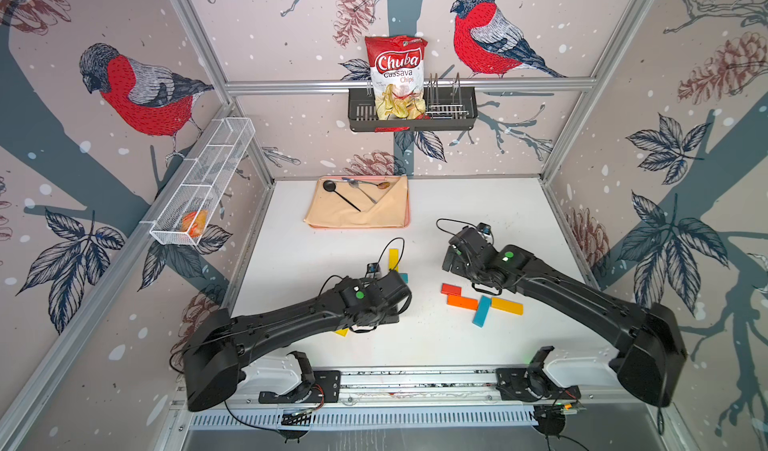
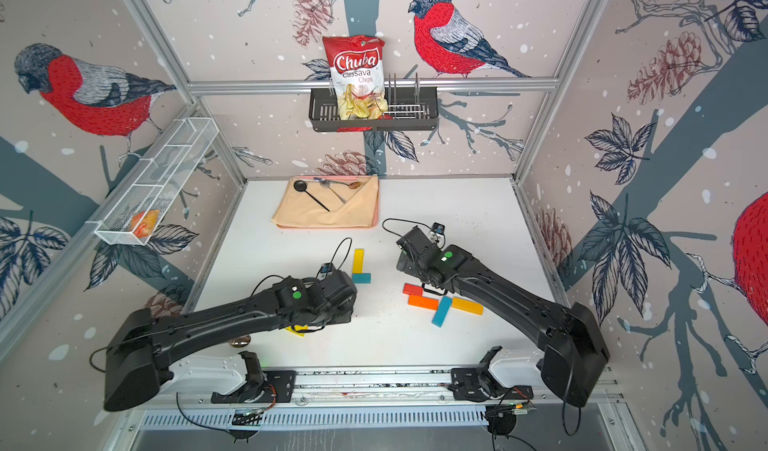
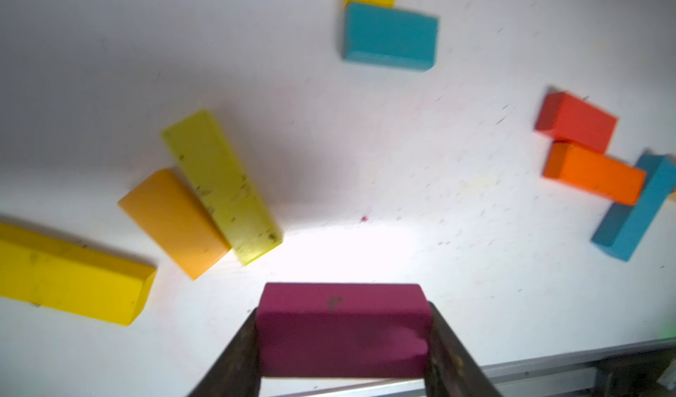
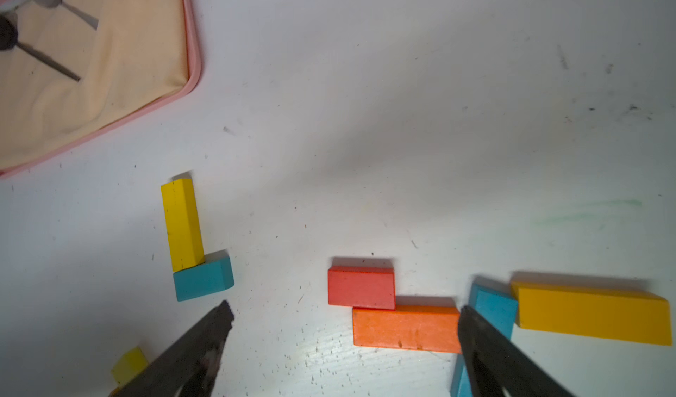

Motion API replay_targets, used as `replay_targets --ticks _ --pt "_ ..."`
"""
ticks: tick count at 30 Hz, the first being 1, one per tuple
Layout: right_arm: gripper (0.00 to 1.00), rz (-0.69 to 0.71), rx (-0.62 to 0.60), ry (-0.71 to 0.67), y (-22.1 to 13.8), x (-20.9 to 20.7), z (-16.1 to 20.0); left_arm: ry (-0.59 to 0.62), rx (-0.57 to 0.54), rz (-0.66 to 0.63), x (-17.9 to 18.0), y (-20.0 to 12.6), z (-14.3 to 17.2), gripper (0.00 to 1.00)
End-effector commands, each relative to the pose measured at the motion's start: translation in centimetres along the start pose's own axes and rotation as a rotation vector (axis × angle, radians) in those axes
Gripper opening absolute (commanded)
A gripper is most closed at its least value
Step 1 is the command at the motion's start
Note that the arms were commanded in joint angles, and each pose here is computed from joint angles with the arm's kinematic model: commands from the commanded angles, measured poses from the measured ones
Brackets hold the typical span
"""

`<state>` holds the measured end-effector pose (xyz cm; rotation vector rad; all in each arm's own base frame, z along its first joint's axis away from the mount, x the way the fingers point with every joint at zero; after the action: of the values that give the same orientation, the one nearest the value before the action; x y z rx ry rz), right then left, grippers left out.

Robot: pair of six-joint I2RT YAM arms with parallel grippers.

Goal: Assemble the letter h with building blocks
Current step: Pick up the building block from the center of the board, then assemble the building block at the center of the board.

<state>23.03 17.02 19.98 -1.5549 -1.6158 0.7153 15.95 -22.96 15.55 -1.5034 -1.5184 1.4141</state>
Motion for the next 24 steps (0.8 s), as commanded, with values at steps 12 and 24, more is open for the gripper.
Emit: replay_targets --ticks 12,24 --pt "0.97 0.044 -0.047 0.106 -2.9 -7.5 0.6 0.11 -0.022 -0.026 -11.5 10.0 -5.0 0.25" --pt "0.97 0.039 -0.03 0.107 -2.5 -7.3 0.4 0.087 -0.019 -0.02 -12.0 11.3 -5.3 0.73"
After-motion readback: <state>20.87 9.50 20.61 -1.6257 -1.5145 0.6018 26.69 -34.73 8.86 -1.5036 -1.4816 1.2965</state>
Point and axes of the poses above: each gripper's point midway between its finger pads, its own y axis out along the fingers, its own x axis along the line the jaws close on, z = x × y, the point moved 6 cm from there along -y, back along the fingers, and after that the axes turned 12 degrees about -y, right-handed, at the moved point
